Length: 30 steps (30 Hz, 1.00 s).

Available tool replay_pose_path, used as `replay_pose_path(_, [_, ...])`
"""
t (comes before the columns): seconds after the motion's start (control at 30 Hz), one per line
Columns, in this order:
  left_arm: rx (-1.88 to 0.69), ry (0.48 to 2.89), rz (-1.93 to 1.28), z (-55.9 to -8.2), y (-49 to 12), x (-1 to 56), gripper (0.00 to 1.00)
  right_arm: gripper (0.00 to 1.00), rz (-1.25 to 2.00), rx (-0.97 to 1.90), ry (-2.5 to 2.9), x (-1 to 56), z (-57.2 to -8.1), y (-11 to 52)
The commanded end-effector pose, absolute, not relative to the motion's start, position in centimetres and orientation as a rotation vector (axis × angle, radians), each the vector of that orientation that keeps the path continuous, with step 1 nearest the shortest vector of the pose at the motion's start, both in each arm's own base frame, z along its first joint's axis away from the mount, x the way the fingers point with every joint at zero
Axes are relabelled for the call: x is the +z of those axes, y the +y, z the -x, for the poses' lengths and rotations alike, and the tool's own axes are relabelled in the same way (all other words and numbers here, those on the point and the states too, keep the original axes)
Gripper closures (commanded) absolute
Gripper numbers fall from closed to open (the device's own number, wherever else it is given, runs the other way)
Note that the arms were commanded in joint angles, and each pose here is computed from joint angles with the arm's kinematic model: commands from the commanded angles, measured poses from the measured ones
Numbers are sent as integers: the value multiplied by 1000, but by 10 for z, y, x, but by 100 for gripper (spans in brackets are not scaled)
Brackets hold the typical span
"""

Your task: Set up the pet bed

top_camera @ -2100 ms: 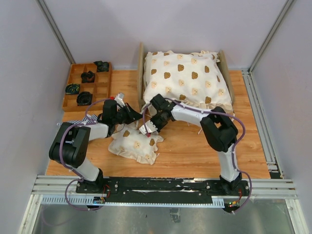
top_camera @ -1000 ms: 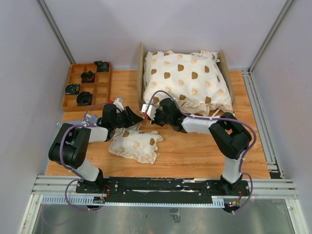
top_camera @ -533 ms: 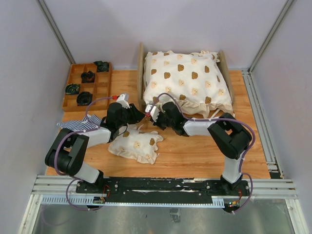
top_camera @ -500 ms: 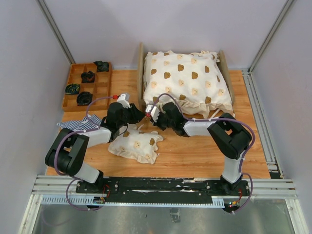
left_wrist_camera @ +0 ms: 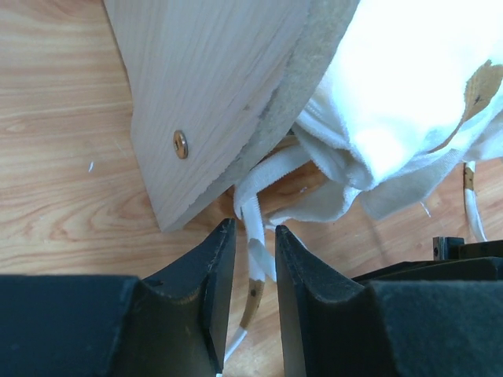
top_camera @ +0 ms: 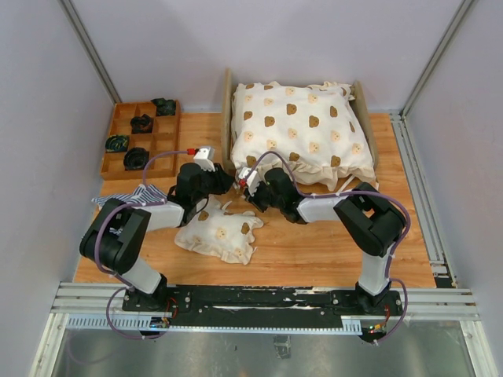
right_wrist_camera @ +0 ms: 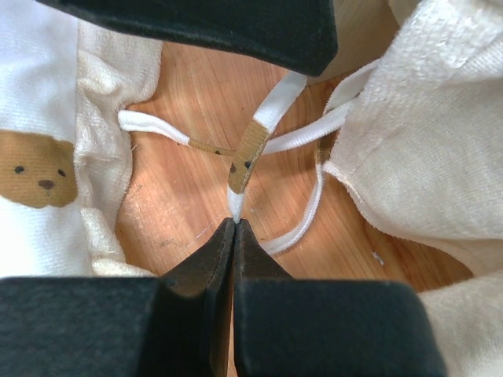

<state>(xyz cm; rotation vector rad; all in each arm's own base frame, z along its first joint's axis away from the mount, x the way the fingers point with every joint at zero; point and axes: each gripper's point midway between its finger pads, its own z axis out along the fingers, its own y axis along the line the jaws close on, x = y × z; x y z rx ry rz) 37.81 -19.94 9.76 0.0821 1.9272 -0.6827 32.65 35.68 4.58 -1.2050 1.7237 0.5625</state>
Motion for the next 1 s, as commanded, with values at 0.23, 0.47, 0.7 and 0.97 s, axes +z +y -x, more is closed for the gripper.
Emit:
replay_pose_path(0.23, [-642,1830,-166,-401,-213,114,67,100,1164,561,1717,58,-334,355])
replay_pose_path(0.47, [-611,1848,-139,-410,-213,104,66,100,1158,559,1719,60,-334,354])
replay_pose_path(0.7, [-585,1821,-127,-413,-212,106,71,100,1158,558,1729,57,-335,353])
replay_pose_path(0.97, [-592,1815,-123,-410,-212,104,100,100,1160,563,1732,56,-336,352])
